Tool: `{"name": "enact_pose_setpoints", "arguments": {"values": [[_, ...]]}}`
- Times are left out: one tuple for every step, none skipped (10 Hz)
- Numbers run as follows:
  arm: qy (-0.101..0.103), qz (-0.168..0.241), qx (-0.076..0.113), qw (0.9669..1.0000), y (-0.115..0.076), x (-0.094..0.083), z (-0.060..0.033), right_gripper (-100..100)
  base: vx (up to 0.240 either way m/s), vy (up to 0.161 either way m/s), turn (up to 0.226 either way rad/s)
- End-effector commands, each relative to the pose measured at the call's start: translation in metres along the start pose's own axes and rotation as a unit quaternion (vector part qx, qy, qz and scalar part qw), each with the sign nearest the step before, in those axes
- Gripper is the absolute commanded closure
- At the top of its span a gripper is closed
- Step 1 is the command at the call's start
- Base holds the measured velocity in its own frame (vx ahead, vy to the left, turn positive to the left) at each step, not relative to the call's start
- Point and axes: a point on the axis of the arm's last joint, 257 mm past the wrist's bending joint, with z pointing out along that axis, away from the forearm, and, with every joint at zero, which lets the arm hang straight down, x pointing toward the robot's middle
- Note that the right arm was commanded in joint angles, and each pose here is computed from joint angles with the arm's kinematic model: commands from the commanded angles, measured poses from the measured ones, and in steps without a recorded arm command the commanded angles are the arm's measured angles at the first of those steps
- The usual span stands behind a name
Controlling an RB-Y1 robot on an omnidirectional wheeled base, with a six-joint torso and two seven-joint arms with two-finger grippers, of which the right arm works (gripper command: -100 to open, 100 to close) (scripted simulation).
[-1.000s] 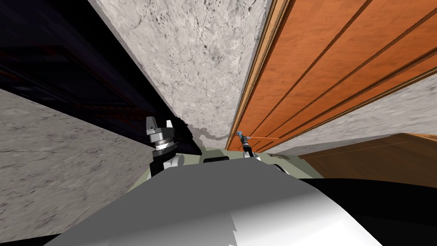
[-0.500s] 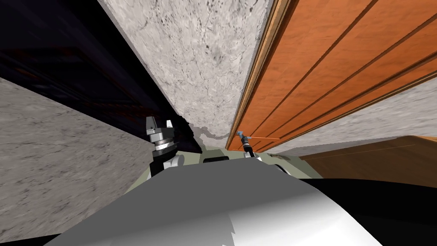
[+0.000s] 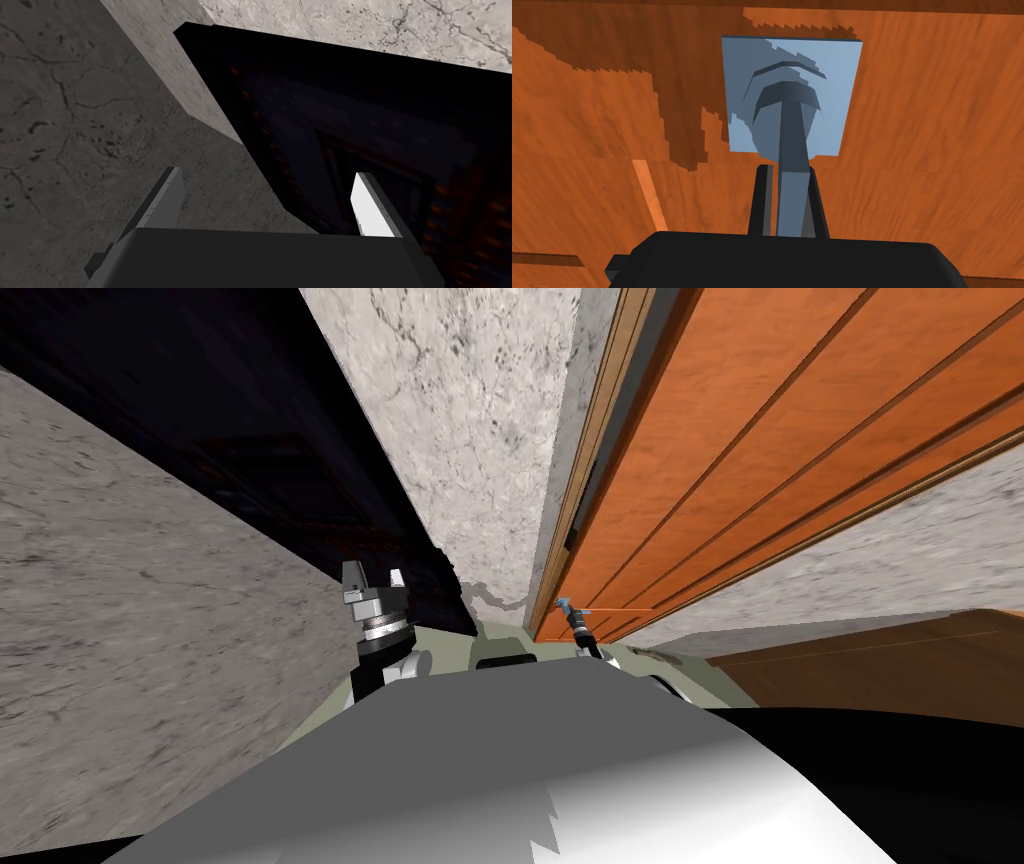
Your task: Pull the door open
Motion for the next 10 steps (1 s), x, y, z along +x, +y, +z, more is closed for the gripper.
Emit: {"name": "enact_pose_setpoints", "arguments": {"values": [[0.017, 0.004, 0.000, 0.9998, 0.000, 0.005, -0.0060, 100, -0.234, -0.072, 0.132], [0.022, 0.005, 0.000, 0.9997, 0.000, 0.005, -0.0084, 100, -0.245, -0.088, 0.130], [0.028, 0.006, 0.001, 0.9996, 0.000, 0.004, -0.0111, 100, -0.221, -0.082, 0.121], [0.022, 0.004, 0.002, 0.9997, -0.001, 0.003, -0.0091, 100, -0.095, -0.033, 0.028], [0.034, 0.004, 0.003, 0.9994, -0.003, 0.001, -0.0215, 100, -0.141, -0.025, 0.158], [0.037, 0.004, 0.003, 0.9993, -0.003, 0.001, -0.0242, 100, -0.201, -0.052, 0.120], [0.044, 0.004, 0.002, 0.9990, -0.002, -0.001, -0.0302, 100, -0.197, -0.075, 0.095], [0.052, 0.004, 0.001, 0.9987, -0.002, -0.002, -0.0368, 100, -0.200, -0.065, 0.127], [0.055, 0.004, 0.001, 0.9985, -0.002, -0.002, -0.0401, 100, -0.169, -0.060, 0.085], [0.063, 0.004, 0.000, 0.9980, -0.001, -0.003, -0.0469, 100, -0.151, -0.063, 0.124]]}}
